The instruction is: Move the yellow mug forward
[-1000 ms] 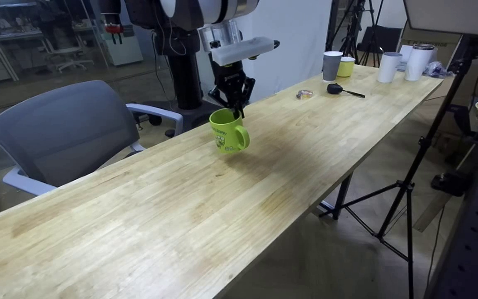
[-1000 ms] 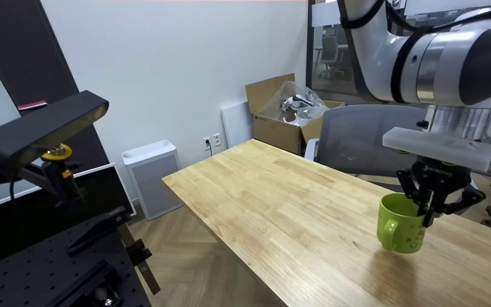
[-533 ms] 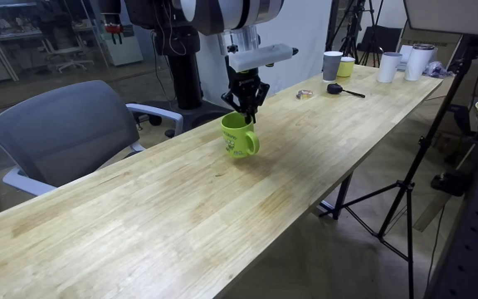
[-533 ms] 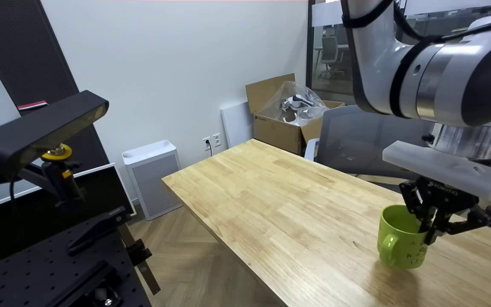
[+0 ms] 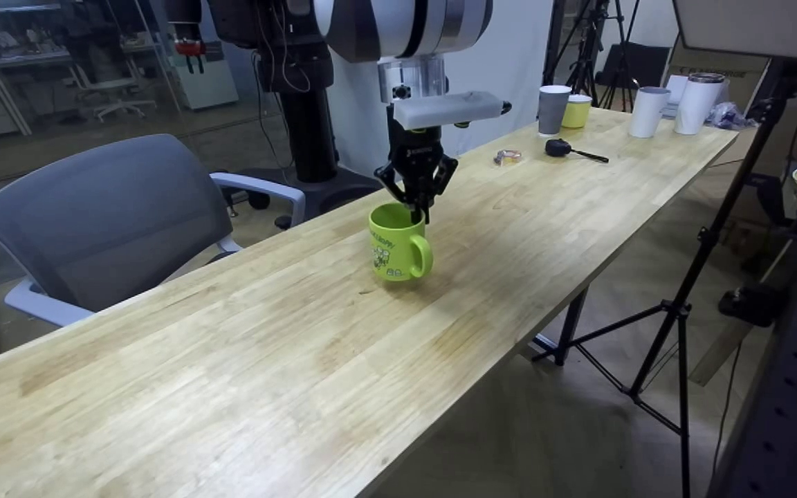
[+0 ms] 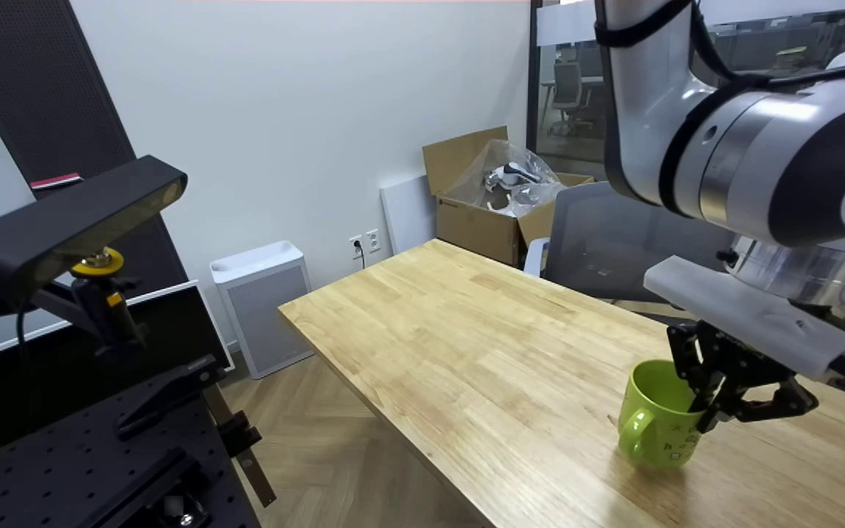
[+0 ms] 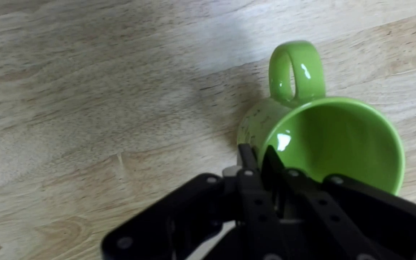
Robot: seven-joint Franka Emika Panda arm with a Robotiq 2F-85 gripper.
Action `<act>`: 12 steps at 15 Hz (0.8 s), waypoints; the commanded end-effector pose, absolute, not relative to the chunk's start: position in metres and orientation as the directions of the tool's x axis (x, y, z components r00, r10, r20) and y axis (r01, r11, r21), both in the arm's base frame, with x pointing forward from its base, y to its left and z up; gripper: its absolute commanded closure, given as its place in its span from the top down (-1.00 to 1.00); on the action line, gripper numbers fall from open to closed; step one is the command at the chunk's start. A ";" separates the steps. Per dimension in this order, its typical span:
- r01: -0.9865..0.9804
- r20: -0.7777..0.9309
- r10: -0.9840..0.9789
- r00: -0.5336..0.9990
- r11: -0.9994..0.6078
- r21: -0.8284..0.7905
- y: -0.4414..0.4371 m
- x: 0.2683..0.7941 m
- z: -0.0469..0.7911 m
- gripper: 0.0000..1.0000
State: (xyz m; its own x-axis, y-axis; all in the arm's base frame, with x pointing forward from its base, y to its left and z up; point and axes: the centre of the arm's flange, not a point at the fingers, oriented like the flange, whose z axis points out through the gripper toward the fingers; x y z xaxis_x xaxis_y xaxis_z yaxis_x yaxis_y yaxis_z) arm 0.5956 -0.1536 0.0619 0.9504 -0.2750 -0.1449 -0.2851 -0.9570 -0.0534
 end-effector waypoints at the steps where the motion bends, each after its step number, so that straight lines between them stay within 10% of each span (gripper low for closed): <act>1: -0.295 -0.142 -0.282 0.949 -0.952 -0.085 -0.154 0.583 0.075 -0.95; 12: -0.300 -0.192 -0.286 0.939 -0.953 -0.047 -0.164 0.564 0.061 -0.95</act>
State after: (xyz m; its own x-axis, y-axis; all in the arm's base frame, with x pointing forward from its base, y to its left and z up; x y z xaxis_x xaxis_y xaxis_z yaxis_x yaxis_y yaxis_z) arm 0.5717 -0.1638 0.0471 0.9401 -0.2824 -0.1909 -0.2966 -0.9537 -0.0501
